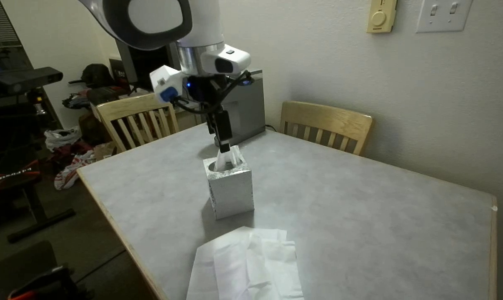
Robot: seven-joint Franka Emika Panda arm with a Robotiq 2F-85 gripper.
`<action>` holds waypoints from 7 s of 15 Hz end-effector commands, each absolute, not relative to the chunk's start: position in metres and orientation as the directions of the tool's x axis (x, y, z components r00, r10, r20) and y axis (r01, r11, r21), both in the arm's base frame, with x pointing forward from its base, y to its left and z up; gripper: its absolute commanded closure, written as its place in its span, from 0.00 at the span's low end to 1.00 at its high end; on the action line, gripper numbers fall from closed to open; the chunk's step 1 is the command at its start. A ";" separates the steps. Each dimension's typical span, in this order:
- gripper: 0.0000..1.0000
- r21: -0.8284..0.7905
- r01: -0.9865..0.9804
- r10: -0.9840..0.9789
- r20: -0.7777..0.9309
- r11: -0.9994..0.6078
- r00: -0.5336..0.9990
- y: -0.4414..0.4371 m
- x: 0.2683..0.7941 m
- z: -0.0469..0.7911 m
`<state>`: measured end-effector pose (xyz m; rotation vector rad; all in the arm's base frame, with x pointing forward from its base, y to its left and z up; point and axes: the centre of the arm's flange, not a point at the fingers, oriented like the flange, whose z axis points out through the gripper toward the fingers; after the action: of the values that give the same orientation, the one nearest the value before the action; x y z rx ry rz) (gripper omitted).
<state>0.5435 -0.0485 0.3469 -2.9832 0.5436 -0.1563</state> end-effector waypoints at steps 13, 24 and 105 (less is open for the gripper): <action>0.00 -0.164 -0.003 -0.001 -0.014 -0.986 1.000 -0.044 0.568 0.299; 0.55 -0.163 0.014 0.017 -0.014 -0.987 1.000 -0.044 0.569 0.295; 0.60 0.106 -0.613 -0.623 -0.127 -0.783 0.772 -0.206 0.509 0.183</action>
<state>0.5035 -0.2056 0.1722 -3.0123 1.0695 0.2879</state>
